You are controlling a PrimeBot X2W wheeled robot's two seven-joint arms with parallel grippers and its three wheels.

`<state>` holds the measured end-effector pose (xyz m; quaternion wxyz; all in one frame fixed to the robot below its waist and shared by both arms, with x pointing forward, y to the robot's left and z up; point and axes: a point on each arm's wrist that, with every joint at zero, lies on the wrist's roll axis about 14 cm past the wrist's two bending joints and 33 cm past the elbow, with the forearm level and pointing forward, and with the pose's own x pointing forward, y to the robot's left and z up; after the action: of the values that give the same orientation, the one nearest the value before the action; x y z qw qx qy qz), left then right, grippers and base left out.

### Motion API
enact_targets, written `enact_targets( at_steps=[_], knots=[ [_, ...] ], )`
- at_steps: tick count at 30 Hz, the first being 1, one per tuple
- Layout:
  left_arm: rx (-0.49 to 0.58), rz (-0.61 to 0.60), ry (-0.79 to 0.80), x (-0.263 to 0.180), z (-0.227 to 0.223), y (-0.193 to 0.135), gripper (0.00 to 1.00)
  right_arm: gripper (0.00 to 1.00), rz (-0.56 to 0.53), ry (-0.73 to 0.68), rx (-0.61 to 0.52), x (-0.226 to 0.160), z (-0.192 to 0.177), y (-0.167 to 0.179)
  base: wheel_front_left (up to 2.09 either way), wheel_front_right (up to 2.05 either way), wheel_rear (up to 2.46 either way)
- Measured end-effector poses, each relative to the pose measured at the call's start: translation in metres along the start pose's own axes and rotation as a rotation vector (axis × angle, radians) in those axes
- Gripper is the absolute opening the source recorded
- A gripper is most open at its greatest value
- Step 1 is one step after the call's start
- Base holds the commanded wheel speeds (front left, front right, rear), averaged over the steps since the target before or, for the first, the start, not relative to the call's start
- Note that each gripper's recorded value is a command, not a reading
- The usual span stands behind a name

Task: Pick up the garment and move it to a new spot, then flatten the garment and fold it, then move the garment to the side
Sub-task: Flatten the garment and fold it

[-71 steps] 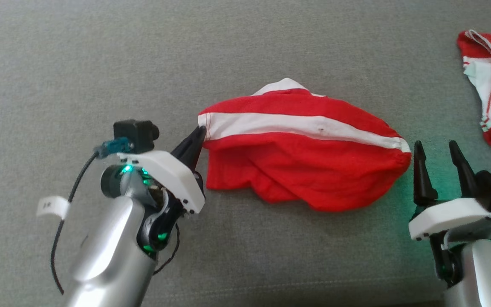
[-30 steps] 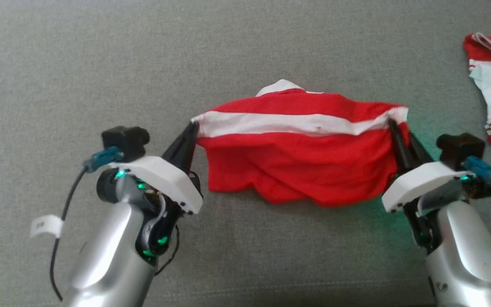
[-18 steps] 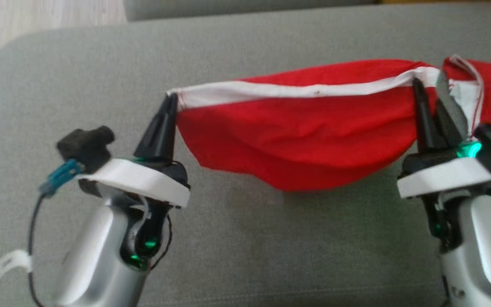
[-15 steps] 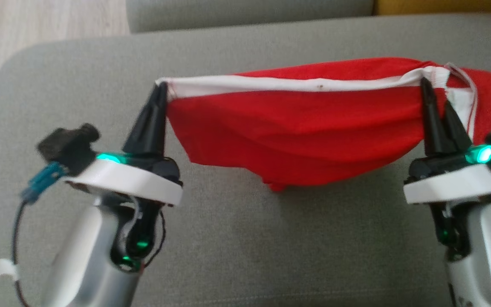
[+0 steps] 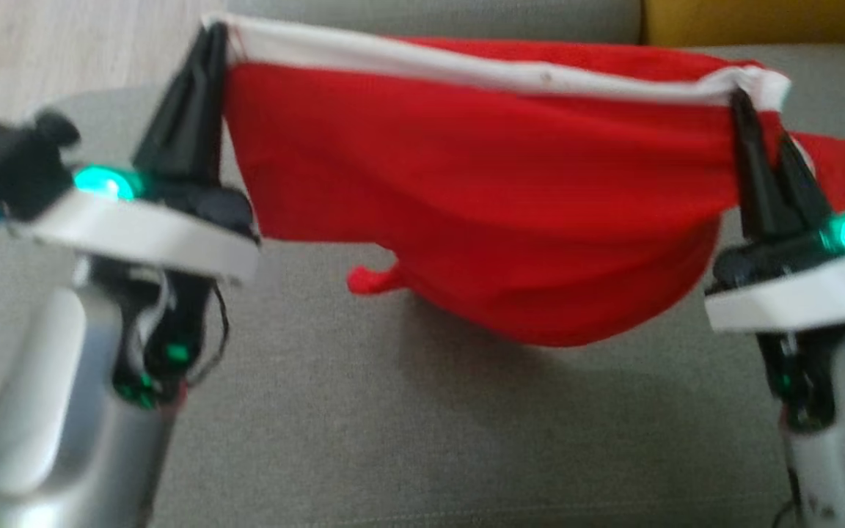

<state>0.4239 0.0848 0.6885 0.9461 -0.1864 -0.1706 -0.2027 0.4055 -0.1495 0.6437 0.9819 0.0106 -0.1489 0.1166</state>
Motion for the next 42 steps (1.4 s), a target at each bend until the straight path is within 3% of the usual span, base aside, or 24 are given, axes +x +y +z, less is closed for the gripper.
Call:
enact_targets(
  at_steps=[7,16,20,26,30,36,42],
  knots=[
    [0.073,0.045,0.048,0.051,-0.023,0.039,0.0,0.0,0.032,0.009,-0.051,0.068,-0.017,-0.012,0.0,0.0,0.0],
    [0.177,0.034,-0.21,0.139,0.021,0.06,0.0,0.0,0.046,-0.164,-0.169,0.172,0.0,-0.021,0.0,0.0,0.0],
    [0.157,0.031,-0.211,0.154,0.002,0.069,0.0,0.0,0.03,-0.122,-0.149,0.195,-0.031,-0.025,0.0,0.0,0.0],
    [0.093,0.08,-0.027,0.122,-0.086,0.099,0.0,0.0,0.061,0.093,-0.078,0.179,-0.133,-0.007,0.0,0.0,0.0],
    [0.052,0.136,0.053,0.085,-0.123,0.115,0.0,0.0,0.063,0.171,-0.024,0.15,-0.17,0.0,0.0,0.0,0.0],
    [0.016,0.155,-0.03,0.052,-0.099,0.11,0.0,0.0,0.073,0.151,0.028,0.115,-0.163,0.012,0.0,0.0,0.0],
    [0.008,0.2,-0.024,-0.008,-0.09,0.098,0.0,0.0,0.059,0.138,0.085,0.061,-0.148,0.022,0.0,0.0,0.0]
  ],
)
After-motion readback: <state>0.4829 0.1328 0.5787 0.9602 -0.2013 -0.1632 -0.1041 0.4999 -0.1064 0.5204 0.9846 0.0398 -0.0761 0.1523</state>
